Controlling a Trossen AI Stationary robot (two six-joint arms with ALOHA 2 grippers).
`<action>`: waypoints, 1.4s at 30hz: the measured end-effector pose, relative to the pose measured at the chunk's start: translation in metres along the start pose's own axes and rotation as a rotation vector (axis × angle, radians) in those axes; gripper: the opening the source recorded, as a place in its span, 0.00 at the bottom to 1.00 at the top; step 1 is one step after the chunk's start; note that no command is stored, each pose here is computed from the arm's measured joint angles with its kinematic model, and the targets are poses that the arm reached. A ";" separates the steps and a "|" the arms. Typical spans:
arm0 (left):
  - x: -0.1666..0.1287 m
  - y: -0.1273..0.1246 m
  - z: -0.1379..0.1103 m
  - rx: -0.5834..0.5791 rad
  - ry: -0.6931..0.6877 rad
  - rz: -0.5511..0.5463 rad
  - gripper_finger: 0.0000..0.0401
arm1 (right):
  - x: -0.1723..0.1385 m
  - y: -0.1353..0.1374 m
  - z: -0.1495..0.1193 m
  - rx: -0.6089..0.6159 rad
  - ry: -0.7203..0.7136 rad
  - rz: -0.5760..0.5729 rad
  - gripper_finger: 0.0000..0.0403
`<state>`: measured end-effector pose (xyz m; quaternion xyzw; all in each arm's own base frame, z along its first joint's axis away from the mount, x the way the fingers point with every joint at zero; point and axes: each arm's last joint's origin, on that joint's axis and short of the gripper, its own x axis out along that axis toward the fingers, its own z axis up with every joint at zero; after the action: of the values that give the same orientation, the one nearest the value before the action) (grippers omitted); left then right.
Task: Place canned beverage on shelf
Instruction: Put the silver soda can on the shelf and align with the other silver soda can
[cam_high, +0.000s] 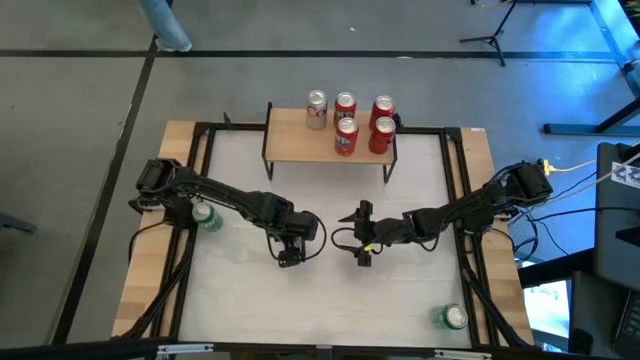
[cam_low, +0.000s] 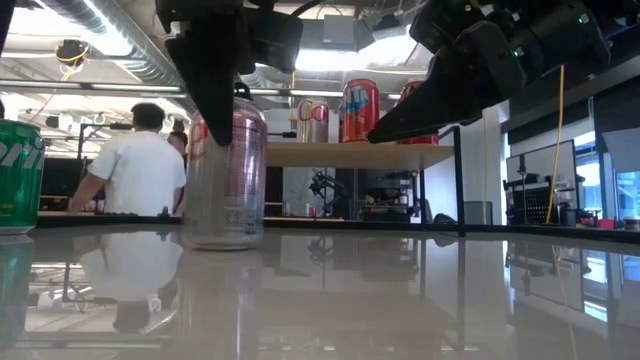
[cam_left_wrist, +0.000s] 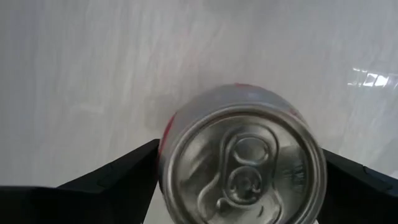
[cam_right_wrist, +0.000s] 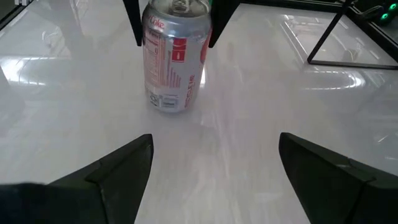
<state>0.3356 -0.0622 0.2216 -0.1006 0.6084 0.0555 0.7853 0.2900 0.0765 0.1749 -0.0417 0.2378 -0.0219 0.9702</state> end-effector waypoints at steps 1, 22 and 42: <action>-0.001 0.000 0.000 0.000 -0.005 -0.002 0.85 | 0.000 0.000 0.000 0.000 -0.001 0.000 0.85; -0.048 -0.022 0.017 0.173 -0.126 0.093 0.85 | 0.000 0.000 0.000 0.011 -0.004 0.001 0.85; -0.076 -0.005 -0.114 0.186 -0.531 0.074 0.85 | 0.018 0.010 0.005 0.049 -0.192 0.136 0.85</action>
<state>0.2094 -0.0906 0.2684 0.0125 0.3871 0.0526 0.9204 0.3087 0.0859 0.1702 -0.0038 0.1454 0.0422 0.9885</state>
